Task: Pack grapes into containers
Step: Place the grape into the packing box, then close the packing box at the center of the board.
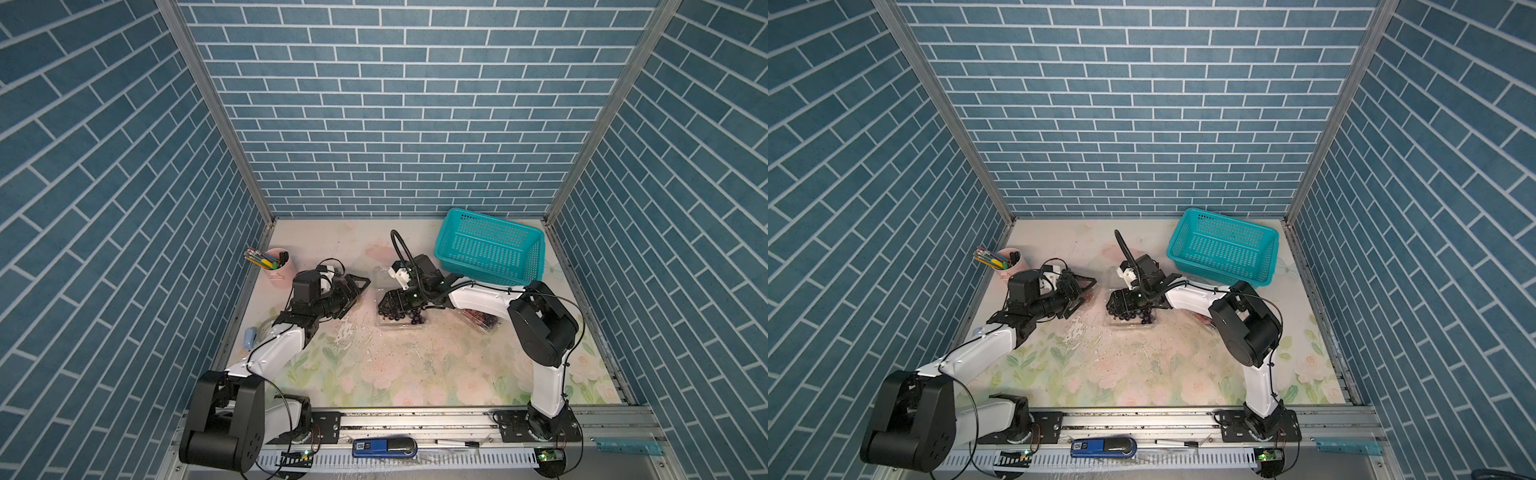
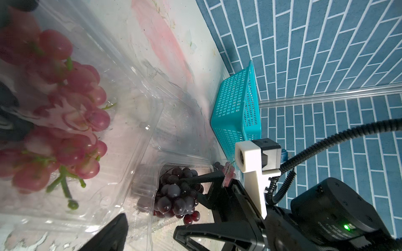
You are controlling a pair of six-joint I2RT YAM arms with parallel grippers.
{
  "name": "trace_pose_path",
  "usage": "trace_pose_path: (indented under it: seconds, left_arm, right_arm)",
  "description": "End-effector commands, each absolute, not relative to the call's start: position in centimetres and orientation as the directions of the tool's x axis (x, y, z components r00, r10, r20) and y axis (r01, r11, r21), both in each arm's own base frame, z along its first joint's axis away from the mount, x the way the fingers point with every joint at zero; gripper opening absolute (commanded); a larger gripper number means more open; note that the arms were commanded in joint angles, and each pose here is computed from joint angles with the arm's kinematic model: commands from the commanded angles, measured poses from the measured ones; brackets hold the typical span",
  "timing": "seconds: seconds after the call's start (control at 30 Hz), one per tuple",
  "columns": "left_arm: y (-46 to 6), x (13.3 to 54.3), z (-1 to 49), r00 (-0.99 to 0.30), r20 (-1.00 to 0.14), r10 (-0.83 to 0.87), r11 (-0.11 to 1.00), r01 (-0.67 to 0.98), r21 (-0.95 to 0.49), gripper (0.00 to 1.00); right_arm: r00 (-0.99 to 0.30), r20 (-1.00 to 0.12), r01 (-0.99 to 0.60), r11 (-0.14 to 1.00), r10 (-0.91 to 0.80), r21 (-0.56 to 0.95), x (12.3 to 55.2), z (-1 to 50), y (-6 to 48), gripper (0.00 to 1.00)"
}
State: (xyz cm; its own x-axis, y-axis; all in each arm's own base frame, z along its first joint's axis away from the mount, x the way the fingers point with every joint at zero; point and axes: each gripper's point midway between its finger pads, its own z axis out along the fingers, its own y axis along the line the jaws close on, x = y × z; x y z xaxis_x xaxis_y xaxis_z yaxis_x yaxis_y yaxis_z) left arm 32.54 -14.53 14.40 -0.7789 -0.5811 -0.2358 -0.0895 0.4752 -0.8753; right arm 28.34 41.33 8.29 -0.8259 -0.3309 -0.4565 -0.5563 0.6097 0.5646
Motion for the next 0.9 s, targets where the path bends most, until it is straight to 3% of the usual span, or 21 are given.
trace_pose_path:
  seconds: [0.0,0.13,0.3,0.6,0.87]
  left_arm:
    - [-14.6,32.2,13.8,-0.785,-0.231,-0.575,0.475,-0.09,-0.875,0.99]
    - [-15.2,31.5,12.9,-0.801,-0.215,-0.559,0.479,-0.1,-0.872,1.0]
    - [-16.4,30.7,11.5,-0.82,-0.202,-0.536,0.494,-0.11,-0.862,1.0]
    - [-19.3,31.8,10.1,-0.84,-0.157,-0.52,0.462,-0.122,-0.878,0.99]
    - [-19.9,32.7,9.1,-0.844,-0.156,-0.514,0.474,-0.127,-0.871,1.0]
  right_arm:
    - [-0.775,-0.533,-0.612,0.612,-0.339,0.5,28.7,11.9,40.7,0.87]
    - [-0.737,-0.58,-0.637,0.644,-0.348,0.424,29.6,14.2,39.4,0.9]
    - [-0.748,-0.601,-0.559,0.755,-0.281,0.343,31.6,14.8,35.4,0.99]
    - [-0.852,-0.491,-0.418,0.805,-0.185,0.421,31.5,10.8,32.2,0.99]
    - [-0.884,-0.443,-0.369,0.799,-0.145,0.475,32.5,8.3,32.8,0.99]
